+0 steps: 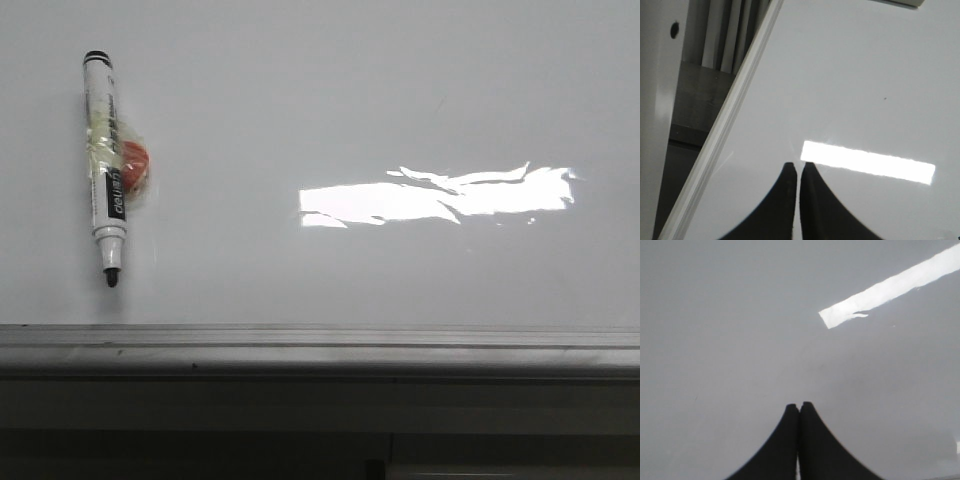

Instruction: Write number 0 on whiteboard

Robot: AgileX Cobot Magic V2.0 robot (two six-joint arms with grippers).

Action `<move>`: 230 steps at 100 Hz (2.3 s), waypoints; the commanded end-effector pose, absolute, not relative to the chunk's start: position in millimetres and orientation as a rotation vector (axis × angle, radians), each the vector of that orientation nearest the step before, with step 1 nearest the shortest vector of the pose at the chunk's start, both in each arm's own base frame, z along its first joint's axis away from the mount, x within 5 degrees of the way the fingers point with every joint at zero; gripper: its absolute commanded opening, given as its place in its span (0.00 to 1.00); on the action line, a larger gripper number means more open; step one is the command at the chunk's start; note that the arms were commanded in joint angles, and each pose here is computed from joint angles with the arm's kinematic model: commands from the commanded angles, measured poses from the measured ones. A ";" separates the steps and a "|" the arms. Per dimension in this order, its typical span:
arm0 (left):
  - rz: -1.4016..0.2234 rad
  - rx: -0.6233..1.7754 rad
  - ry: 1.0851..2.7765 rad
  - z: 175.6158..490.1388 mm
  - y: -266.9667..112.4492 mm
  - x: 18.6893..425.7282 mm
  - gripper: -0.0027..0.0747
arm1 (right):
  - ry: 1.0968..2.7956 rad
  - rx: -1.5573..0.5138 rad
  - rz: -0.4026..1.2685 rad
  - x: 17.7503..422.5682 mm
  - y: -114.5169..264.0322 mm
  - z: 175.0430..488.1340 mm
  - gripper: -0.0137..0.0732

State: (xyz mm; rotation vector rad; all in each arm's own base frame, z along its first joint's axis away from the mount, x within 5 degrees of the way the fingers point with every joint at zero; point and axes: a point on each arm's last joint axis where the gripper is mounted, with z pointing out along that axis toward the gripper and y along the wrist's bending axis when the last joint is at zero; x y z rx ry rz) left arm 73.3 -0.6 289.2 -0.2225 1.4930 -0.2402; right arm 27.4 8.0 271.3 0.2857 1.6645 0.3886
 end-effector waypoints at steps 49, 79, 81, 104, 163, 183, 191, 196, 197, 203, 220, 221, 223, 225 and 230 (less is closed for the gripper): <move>-0.248 0.079 1.609 290.4 -17.2 75.4 0.49 | 1.680 0.189 0.362 26.4 9.3 279.6 0.08; -0.440 0.283 1.603 290.1 -35.5 69.1 0.65 | 1.653 0.173 0.378 27.6 9.4 280.4 0.08; -0.455 0.298 1.595 290.7 -36.8 68.5 0.65 | 1.653 0.173 0.378 27.6 9.4 280.4 0.08; -0.669 0.256 1.589 288.0 -44.7 65.4 0.65 | 1.673 0.170 0.369 27.5 9.3 278.5 0.08; -0.690 0.189 1.903 247.6 -66.0 99.6 0.65 | 1.672 0.170 0.369 27.5 9.3 278.6 0.08; -0.713 0.219 1.901 244.6 -79.1 105.6 0.65 | 1.670 0.170 0.370 27.5 9.3 278.8 0.08; -0.721 0.245 1.856 246.5 -86.9 107.0 0.65 | 1.670 0.170 0.370 27.5 9.3 278.8 0.08; -0.727 0.270 1.827 247.0 -94.0 107.4 0.65 | 1.670 0.170 0.370 27.5 9.3 278.8 0.08; -0.734 0.281 1.823 247.0 -95.9 106.7 0.65 | 1.670 0.170 0.370 27.5 9.3 278.8 0.08; -0.724 0.295 1.794 246.2 -103.7 108.8 0.64 | 1.670 0.170 0.370 27.5 9.3 278.8 0.08; -0.687 0.275 1.771 237.2 -123.4 114.1 0.64 | 1.670 0.170 0.370 27.5 9.3 278.8 0.08; -0.677 0.272 1.769 236.2 -124.4 115.0 0.64 | 1.670 0.170 0.370 27.5 9.3 278.8 0.08; -0.671 0.274 1.767 234.7 -126.9 115.2 0.64 | 1.670 0.170 0.370 27.5 9.3 278.8 0.08; -0.662 0.278 1.762 233.5 -128.9 115.7 0.64 | 1.670 0.170 0.370 27.5 9.3 278.8 0.08; -0.652 0.278 1.750 232.4 -133.7 116.7 0.64 | 1.670 0.170 0.370 27.5 9.3 278.8 0.08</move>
